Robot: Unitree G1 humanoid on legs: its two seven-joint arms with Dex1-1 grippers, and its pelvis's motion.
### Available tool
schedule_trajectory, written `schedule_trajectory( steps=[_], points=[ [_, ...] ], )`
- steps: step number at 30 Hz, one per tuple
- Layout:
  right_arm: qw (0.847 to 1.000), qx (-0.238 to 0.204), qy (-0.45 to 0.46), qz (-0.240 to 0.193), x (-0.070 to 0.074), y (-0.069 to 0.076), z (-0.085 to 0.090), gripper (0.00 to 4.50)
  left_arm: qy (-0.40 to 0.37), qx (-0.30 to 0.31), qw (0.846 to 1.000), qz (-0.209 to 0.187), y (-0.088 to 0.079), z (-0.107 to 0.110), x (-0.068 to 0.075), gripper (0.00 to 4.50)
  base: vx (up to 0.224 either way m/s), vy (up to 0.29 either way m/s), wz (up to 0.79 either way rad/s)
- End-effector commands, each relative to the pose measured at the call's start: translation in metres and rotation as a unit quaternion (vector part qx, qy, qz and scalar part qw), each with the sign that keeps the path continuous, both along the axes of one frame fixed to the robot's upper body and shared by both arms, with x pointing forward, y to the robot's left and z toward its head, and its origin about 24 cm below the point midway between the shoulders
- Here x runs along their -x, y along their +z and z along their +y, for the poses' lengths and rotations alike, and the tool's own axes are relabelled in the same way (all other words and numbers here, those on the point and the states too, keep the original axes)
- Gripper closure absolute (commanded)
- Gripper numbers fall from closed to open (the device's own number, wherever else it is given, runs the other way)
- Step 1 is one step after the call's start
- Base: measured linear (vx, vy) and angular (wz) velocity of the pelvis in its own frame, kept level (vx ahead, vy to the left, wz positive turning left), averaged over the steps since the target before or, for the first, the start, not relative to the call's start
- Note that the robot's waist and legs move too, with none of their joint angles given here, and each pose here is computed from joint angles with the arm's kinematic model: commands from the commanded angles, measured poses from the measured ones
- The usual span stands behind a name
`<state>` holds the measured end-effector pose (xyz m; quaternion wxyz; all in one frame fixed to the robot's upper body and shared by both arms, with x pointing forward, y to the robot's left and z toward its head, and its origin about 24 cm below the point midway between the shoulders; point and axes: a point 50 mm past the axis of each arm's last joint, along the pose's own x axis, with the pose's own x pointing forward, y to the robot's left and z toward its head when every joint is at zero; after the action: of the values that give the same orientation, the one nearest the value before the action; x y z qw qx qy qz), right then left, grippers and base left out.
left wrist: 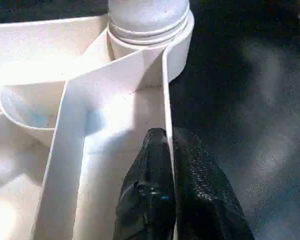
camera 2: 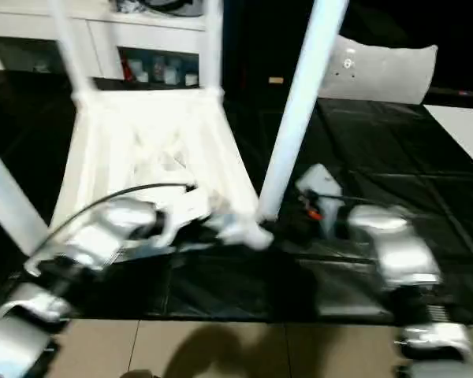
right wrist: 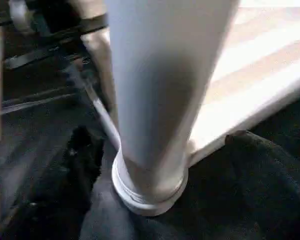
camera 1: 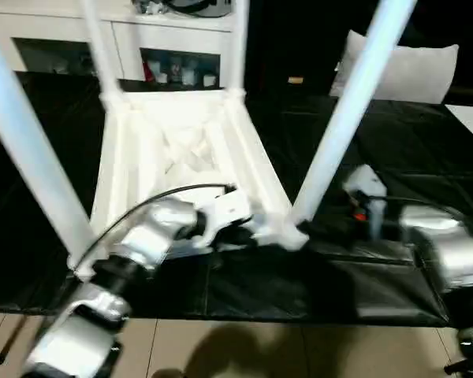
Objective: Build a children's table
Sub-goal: Rotate leg to tighten
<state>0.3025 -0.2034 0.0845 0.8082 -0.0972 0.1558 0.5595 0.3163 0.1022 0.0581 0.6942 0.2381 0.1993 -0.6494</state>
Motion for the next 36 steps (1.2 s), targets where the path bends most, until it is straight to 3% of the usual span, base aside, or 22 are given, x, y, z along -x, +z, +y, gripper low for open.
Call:
schedule_trajectory(
  steps=[1,9,23,28,32,33,36],
  points=[
    [0.999,-0.006,0.036,0.011,0.002,0.002,0.001,0.52,-0.065,-0.006,0.998,0.013,-0.001,-0.012,0.011,4.5,0.0,0.0,0.0],
    [0.991,-0.021,0.116,0.061,0.013,-0.002,0.005,1.31,-0.113,-0.011,0.993,0.03,-0.002,-0.006,0.02,4.5,0.0,0.0,0.0],
    [0.983,-0.048,0.144,0.1,0.02,-0.013,0.009,2.46,-0.101,-0.013,0.994,0.029,-0.003,-0.006,0.019,4.5,0.0,0.0,0.0],
    [0.984,-0.084,0.113,0.107,0.021,-0.018,0.013,2.52,-0.079,0.005,0.996,0.036,-0.002,-0.01,0.018,4.5,0.0,0.0,0.0],
    [0.992,-0.081,0.01,0.1,0.013,-0.037,0.026,2.54,-0.027,0.017,0.999,0.038,-0.001,-0.017,0.013,4.5,0.0,0.0,0.0],
    [0.992,-0.067,-0.042,0.095,0.007,-0.049,0.032,2.55,-0.005,0.019,0.999,0.035,-0.001,-0.022,0.01,4.5,0.0,0.0,0.0],
    [0.988,-0.055,-0.106,0.098,0.0,-0.062,0.041,2.59,0.024,0.024,0.999,0.034,0.0,-0.028,0.006,4.5,0.0,0.0,0.0]
  ],
)
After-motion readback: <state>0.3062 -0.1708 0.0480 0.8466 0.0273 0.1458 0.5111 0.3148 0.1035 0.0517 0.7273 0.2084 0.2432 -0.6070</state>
